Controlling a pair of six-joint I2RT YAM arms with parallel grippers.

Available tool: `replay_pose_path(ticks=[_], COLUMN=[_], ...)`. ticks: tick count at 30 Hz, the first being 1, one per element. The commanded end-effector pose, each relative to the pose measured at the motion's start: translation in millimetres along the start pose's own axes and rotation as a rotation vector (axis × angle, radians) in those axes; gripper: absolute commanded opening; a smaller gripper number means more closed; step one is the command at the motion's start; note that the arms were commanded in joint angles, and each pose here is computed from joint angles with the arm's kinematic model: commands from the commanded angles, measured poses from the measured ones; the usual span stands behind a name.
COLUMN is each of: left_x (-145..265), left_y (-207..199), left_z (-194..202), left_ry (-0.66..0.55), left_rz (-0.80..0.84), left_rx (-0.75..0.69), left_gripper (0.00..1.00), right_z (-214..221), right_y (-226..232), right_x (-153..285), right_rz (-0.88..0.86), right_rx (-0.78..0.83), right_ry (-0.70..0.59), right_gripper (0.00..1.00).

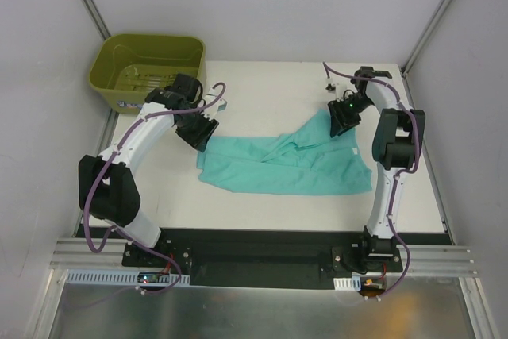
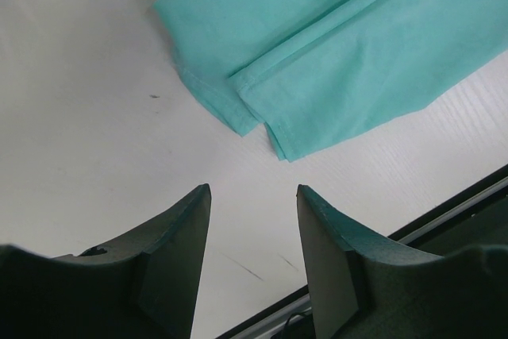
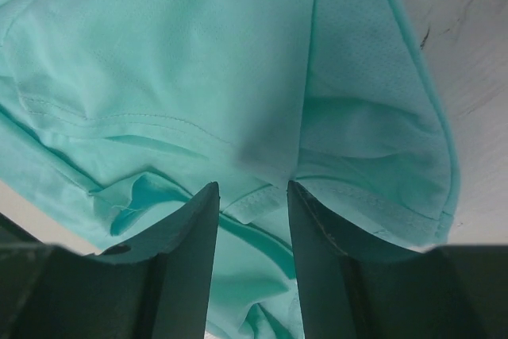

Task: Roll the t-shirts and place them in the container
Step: Flatten out the T-shirt at the center of the board.

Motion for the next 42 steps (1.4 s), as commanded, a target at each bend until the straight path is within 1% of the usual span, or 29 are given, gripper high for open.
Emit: replay_pose_path(ticks=[1, 7, 12, 20, 24, 25, 27, 30, 31, 33, 34, 38, 41, 42], left_x=[11.3, 9.5, 8.8, 6.5, 4.2, 3.8, 2.6, -0.9, -2.2, -6.4, -7.6, -16.9, -24.4, -26.6], left_y=[-1.0, 0.4, 1.6, 1.5, 1.3, 1.7, 1.8, 2.3, 2.4, 3.0, 3.4, 9.3, 13.4, 15.7], left_z=[10.9, 8.7, 7.0, 8.9, 8.6, 7.7, 6.9, 7.9, 8.9, 11.1, 11.3, 11.9, 8.9, 7.4], left_ry=[0.022, 0.026, 0.03, 0.041, 0.046, 0.044, 0.044, 0.054, 0.059, 0.068, 0.069, 0.075, 0.083, 0.093], left_rz=[-0.027, -0.023, -0.021, -0.019, -0.008, -0.007, -0.002, 0.005, 0.006, 0.007, 0.006, -0.023, -0.03, -0.04], left_rx=[-0.008, -0.007, -0.009, -0.005, 0.0, 0.002, 0.005, 0.004, 0.001, -0.003, -0.004, -0.002, 0.004, 0.014], left_gripper=[0.48, 0.48, 0.48, 0.48, 0.48, 0.48, 0.48, 0.48, 0.48, 0.48, 0.48, 0.49, 0.51, 0.51], right_z=[-11.2, -12.4, -8.8, -1.9, -3.3, -4.8, -6.1, -9.7, -11.4, -12.9, -10.9, -6.9, -2.3, -1.2], right_y=[-2.8, -5.2, -7.6, -6.6, -6.0, -5.1, -3.3, 3.2, 8.4, 14.8, 18.2, 39.8, 56.1, 60.6], right_x=[11.0, 9.2, 0.2, -11.2, -9.9, -6.9, -1.6, 16.6, 27.7, 39.5, 45.7, 82.2, 104.0, 109.0], right_rz=[0.047, 0.055, 0.037, -0.018, -0.022, -0.017, -0.009, 0.021, 0.028, 0.005, -0.009, -0.042, -0.047, -0.052], right_rx=[0.033, 0.035, 0.02, -0.007, -0.003, 0.002, 0.007, 0.032, 0.04, 0.038, 0.027, 0.016, -0.044, -0.088], right_ry=[-0.022, -0.023, 0.002, 0.033, 0.025, 0.016, 0.009, -0.022, -0.037, -0.054, -0.053, -0.139, -0.197, -0.209], right_gripper=[0.43, 0.45, 0.46, 0.41, 0.33, 0.28, 0.24, 0.17, 0.12, 0.07, 0.01, 0.01, 0.01, 0.01])
Point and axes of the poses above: each gripper's point midway between its finger pads, its own x axis back along the fingers, its own y axis along the line the jaws close on, z = x × y, the point moved 9 cm from there along x, back along the fingers, and after that the axes turned 4 degrees about -x, right-handed, at the moved point
